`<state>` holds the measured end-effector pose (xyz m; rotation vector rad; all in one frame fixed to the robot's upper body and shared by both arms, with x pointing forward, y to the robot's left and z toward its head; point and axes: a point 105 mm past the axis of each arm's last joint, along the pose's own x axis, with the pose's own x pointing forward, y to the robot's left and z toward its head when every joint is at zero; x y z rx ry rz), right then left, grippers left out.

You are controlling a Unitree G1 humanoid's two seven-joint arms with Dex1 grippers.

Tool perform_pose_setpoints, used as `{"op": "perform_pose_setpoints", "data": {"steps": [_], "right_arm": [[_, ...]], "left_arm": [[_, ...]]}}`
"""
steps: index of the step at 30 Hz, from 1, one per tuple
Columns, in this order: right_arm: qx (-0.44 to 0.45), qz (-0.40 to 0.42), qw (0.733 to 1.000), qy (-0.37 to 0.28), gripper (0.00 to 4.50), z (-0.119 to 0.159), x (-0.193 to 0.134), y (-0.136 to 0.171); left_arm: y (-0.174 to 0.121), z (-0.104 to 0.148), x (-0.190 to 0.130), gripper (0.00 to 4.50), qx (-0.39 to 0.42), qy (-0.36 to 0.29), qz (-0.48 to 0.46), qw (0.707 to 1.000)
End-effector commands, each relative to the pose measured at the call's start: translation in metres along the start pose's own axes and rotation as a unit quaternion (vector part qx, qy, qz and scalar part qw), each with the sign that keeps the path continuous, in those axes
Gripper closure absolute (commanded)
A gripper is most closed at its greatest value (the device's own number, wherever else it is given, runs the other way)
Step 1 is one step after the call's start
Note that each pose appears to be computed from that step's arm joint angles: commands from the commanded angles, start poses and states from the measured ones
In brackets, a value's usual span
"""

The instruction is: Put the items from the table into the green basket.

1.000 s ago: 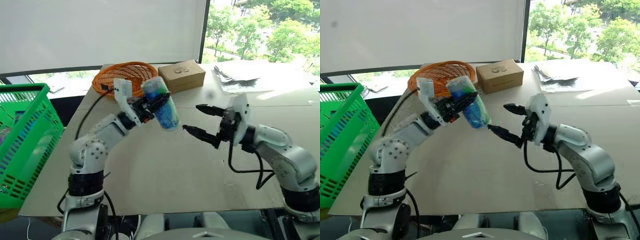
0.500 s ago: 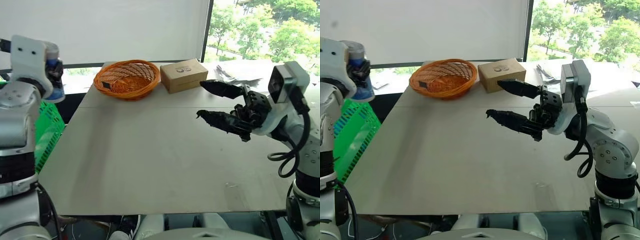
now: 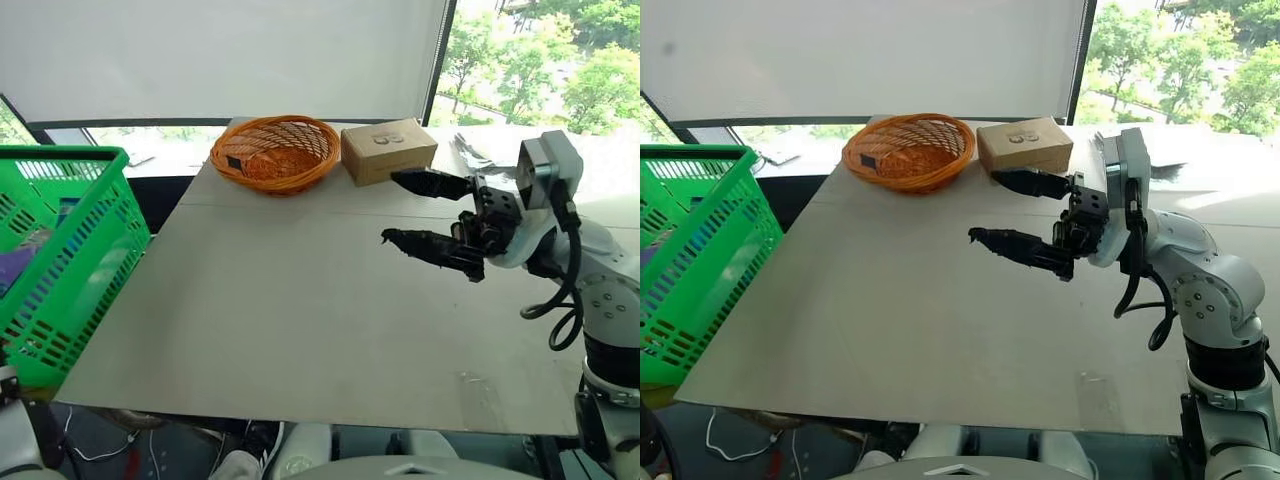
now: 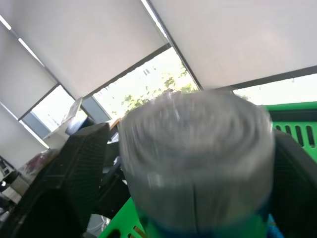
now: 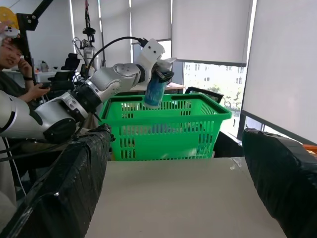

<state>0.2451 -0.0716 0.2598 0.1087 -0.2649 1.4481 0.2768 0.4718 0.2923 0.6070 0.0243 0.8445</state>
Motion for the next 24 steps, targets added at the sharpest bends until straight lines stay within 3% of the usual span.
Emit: {"op": "perform_pose_setpoints", "data": {"steps": [1,5,8,10,13,15,18,24], "right_arm": [[-0.02,-0.002,1.0,-0.007,0.0,0.007,0.0,0.002],[-0.021,-0.04,0.999,0.012,0.0,-0.001,-0.012,-0.006],[-0.024,-0.155,0.987,0.043,0.0,-0.025,-0.044,-0.031],[-0.027,-0.221,0.971,0.086,0.0,-0.05,-0.078,-0.041],[-0.029,-0.292,0.948,0.122,0.0,-0.072,-0.118,-0.046],[-0.037,-0.332,0.931,0.145,0.0,-0.083,-0.142,-0.046],[-0.043,-0.368,0.91,0.186,0.0,-0.101,-0.171,-0.037],[-0.054,-0.4,0.887,0.226,0.0,-0.119,-0.195,-0.022]], "left_arm": [[-0.009,0.016,-0.001,0.06,-0.055,-0.035,-0.011,0.998],[-0.057,0.045,-0.013,0.06,-0.142,-0.1,-0.131,0.976],[-0.13,0.07,-0.063,0.06,-0.209,-0.145,-0.334,0.908],[-0.178,0.058,-0.112,0.06,-0.188,-0.125,-0.455,0.862],[-0.219,0.041,-0.18,0.06,-0.187,-0.1,-0.568,0.796],[-0.236,0.025,-0.218,0.06,-0.193,-0.08,-0.62,0.757],[-0.254,-0.003,-0.262,0.06,-0.189,-0.043,-0.665,0.721],[-0.264,-0.021,-0.293,0.06,-0.184,-0.027,-0.699,0.69]]}}
